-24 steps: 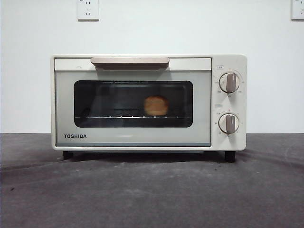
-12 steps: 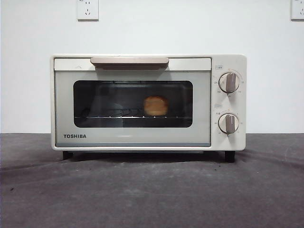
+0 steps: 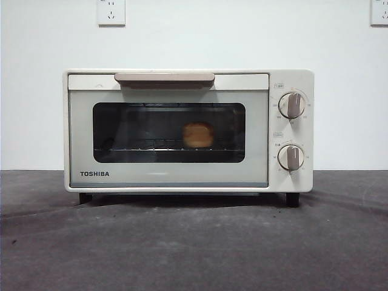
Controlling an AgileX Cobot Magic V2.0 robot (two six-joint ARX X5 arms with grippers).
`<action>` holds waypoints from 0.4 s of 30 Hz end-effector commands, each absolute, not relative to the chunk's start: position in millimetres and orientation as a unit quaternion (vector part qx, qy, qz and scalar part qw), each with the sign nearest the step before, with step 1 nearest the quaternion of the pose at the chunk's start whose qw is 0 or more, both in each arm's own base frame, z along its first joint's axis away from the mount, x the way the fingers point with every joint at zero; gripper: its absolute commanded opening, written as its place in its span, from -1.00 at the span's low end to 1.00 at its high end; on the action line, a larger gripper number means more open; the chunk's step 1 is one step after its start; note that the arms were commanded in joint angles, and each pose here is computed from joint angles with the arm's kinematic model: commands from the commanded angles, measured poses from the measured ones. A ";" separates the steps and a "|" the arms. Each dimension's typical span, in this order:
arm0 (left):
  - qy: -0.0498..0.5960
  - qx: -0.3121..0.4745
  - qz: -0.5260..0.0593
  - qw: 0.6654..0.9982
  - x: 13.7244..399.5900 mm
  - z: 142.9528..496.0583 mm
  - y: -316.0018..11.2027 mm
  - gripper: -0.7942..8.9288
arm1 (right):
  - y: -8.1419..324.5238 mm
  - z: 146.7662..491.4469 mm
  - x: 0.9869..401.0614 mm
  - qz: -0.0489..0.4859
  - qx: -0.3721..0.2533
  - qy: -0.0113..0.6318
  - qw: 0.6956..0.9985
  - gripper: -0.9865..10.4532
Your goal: The left arm flap open the oven, the right arm pick bread and place it into oven, the left arm flap close the oven
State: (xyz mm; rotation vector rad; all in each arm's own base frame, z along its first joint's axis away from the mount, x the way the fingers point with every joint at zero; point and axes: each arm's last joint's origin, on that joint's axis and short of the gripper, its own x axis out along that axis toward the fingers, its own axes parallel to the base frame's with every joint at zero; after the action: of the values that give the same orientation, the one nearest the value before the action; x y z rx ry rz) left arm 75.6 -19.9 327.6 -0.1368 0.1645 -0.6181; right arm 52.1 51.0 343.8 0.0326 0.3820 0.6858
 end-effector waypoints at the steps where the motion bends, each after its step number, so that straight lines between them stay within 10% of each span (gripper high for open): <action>1: 0.067 -0.036 -0.276 0.958 77.8 290.7 -17.1 -0.80 | 50.7 348.9 50.9 0.339 0.025 0.177 0.924 -0.80; 12: 0.089 -0.053 -0.063 0.993 91.9 176.9 -4.9 -0.80 | 50.7 348.8 50.9 0.339 0.025 0.178 0.923 -0.80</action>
State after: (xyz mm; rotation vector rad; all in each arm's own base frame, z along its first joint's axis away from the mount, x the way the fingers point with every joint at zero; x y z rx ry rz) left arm 92.0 -5.6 174.1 -0.1042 0.2124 -0.1474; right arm 52.1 51.0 343.8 0.0326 0.3820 0.6858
